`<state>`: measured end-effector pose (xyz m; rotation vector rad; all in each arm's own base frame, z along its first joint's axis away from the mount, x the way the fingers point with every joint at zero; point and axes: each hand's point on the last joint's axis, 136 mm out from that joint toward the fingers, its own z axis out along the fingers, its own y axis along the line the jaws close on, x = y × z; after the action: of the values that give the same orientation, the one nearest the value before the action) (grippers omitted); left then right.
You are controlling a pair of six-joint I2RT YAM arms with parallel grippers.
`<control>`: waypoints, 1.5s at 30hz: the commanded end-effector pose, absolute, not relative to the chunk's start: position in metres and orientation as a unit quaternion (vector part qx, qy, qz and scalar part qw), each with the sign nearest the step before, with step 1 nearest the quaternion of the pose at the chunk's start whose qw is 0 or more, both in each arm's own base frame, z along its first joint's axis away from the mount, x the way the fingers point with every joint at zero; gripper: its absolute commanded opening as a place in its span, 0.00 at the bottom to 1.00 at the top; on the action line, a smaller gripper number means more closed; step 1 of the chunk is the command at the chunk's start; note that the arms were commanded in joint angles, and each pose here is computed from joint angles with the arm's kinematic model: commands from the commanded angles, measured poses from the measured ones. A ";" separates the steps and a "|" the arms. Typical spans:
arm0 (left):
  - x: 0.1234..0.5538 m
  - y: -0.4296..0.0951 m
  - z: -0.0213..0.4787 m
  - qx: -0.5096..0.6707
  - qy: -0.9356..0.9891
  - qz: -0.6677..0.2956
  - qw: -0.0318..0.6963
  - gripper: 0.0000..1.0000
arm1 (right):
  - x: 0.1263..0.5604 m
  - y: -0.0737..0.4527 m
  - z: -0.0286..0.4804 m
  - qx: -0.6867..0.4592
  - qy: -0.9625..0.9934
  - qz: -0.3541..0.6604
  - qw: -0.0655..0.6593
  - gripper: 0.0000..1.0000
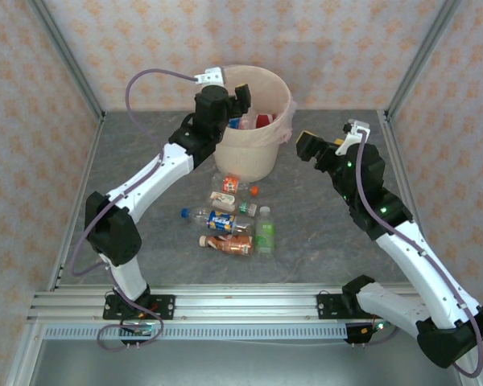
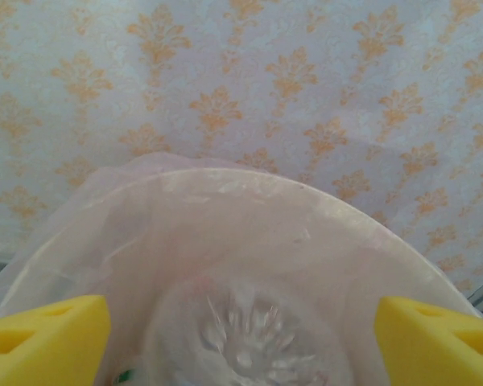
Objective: Put the plastic bottles in the bin
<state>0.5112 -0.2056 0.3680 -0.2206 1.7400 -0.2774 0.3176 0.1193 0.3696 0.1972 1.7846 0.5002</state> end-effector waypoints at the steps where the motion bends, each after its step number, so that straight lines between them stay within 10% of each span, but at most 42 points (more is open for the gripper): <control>1: 0.492 -0.190 0.398 -0.130 0.756 -0.125 0.629 0.90 | 0.320 0.114 0.359 0.105 0.774 0.204 0.590 0.99; 21: 0.336 -0.143 0.356 -0.136 0.778 -0.257 0.557 1.00 | 0.276 0.150 0.196 0.156 0.887 0.271 0.339 1.00; 32: 0.268 -0.077 0.241 -0.235 0.826 -0.172 0.482 1.00 | 0.220 0.201 0.121 0.065 0.941 0.239 0.232 1.00; 45: 0.245 -0.042 0.222 -0.272 0.818 -0.118 0.493 1.00 | 0.210 0.231 0.066 0.021 0.975 0.140 0.171 0.93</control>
<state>0.2492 -0.0533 0.2287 -0.6195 1.9846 -0.3546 0.2058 0.2297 0.0627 0.0578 2.7817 0.4419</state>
